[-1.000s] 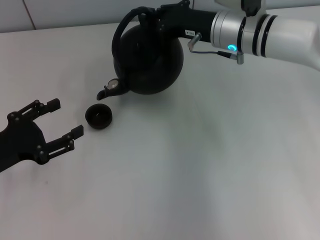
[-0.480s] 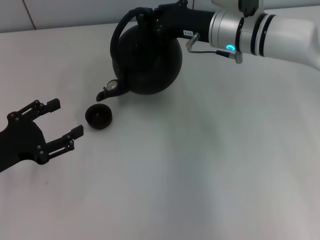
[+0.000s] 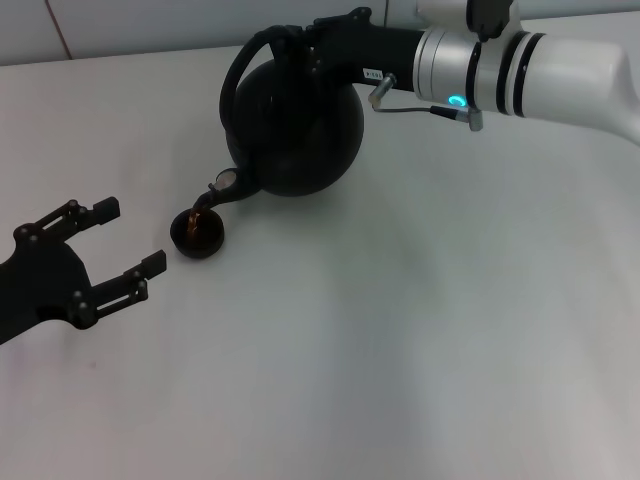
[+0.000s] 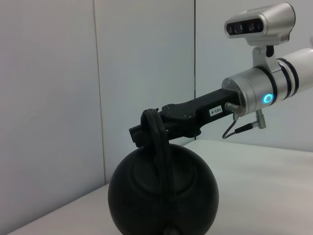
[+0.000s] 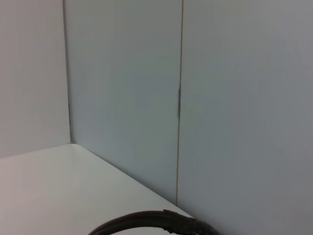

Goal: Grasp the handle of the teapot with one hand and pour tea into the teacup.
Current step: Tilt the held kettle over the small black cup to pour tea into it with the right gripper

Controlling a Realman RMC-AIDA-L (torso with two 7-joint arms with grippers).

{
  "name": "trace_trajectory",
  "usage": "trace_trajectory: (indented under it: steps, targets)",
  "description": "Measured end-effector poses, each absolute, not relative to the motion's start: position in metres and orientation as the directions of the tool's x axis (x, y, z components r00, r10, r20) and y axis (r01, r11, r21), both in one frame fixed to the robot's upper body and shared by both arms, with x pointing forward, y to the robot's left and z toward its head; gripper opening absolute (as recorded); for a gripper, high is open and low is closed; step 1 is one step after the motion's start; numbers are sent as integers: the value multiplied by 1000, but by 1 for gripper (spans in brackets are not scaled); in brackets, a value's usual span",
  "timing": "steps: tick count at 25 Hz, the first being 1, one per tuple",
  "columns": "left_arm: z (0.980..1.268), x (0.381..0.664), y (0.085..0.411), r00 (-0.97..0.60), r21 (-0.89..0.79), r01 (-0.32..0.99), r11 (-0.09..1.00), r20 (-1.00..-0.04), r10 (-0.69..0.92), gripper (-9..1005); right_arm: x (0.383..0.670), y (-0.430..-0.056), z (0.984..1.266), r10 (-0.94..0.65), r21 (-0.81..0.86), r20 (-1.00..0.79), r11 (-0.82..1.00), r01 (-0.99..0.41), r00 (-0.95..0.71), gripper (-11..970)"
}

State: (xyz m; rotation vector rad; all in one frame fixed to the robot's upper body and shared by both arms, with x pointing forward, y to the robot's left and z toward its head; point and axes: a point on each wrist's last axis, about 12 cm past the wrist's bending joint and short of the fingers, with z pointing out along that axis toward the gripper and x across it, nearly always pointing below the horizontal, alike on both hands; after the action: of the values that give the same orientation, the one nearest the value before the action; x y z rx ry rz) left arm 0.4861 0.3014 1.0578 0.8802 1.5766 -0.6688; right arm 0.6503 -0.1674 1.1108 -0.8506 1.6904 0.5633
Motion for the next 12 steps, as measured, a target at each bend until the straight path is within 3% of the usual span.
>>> trace_trajectory:
  steps: [12]
  targets:
    - [1058,486,302,-65,46,828,559,-982,177,809,652,-166,1112,-252,-60,-959,628,-776,-130,168]
